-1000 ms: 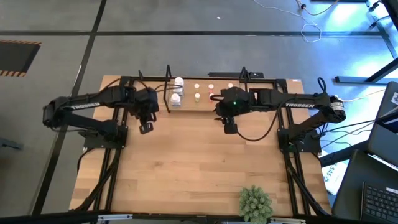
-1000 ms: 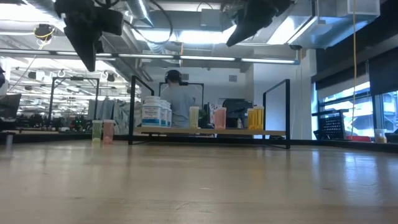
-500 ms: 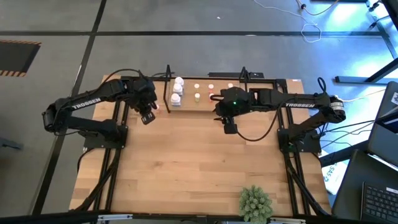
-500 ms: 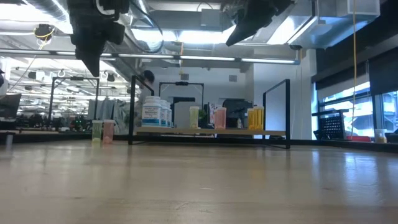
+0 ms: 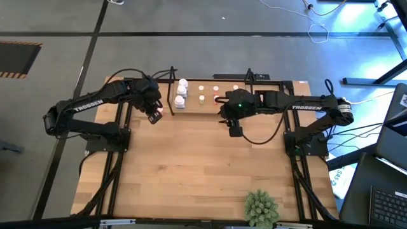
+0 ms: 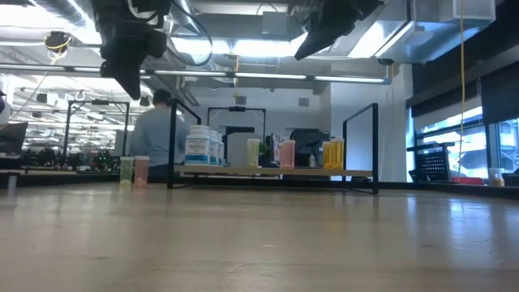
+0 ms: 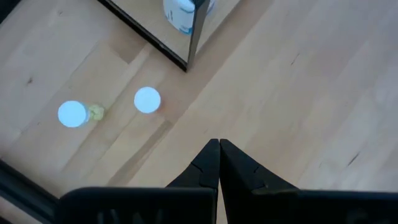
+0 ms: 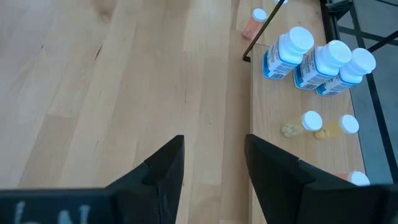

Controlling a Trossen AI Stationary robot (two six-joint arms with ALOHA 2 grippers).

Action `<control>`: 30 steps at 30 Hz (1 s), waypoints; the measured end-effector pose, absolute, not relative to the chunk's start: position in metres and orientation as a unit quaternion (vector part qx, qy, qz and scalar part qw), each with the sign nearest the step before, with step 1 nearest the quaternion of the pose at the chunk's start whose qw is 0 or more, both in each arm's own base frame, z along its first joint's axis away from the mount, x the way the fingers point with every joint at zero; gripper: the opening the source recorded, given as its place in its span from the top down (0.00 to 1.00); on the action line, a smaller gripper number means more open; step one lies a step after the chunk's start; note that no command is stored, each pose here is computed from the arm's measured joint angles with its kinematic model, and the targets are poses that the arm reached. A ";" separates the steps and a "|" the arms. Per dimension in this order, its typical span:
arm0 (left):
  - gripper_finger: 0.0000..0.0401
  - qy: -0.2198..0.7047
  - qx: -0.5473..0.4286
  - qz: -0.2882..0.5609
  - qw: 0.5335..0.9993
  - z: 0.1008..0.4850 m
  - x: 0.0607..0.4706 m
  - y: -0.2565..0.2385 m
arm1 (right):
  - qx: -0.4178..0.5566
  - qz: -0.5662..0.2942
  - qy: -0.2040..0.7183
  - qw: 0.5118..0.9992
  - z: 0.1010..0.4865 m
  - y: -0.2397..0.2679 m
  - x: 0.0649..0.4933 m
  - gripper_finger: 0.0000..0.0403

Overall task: Pick and place medicine bottles onto shelf by color
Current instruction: Put the red pill bottle on the shelf aligned with the other red pill bottles

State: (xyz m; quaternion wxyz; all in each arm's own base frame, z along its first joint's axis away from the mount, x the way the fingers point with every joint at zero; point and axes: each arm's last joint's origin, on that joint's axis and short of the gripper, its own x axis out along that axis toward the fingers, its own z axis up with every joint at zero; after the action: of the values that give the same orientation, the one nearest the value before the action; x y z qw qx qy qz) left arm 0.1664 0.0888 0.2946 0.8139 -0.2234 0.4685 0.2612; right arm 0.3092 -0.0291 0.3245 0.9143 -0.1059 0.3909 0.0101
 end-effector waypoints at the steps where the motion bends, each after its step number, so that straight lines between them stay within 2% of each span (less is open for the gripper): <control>1: 1.00 0.466 -0.223 0.261 0.815 0.295 0.167 0.089 | -0.106 0.010 0.391 0.914 0.325 -0.029 0.309 0.58; 8: 0.98 0.477 -0.188 0.254 0.820 0.294 0.169 0.089 | -0.106 0.010 0.391 0.914 0.325 -0.029 0.309 0.58; 15: 0.78 0.499 -0.165 0.251 0.813 0.290 0.170 0.091 | -0.106 0.010 0.391 0.914 0.325 -0.029 0.309 0.58; 19: 0.67 0.529 -0.078 0.191 0.824 0.285 0.174 0.094 | -0.106 0.010 0.391 0.914 0.325 -0.029 0.309 0.58; 30: 0.50 0.541 -0.061 0.177 0.820 0.258 0.172 0.106 | -0.106 0.010 0.387 0.916 0.325 -0.029 0.310 0.58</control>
State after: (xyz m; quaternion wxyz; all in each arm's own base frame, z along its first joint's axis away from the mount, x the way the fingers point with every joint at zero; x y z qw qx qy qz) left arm 0.1721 0.1063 0.2580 0.8202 -0.0610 0.5406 0.1769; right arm 0.3098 -0.0292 0.3251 0.9157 -0.1062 0.3874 0.0096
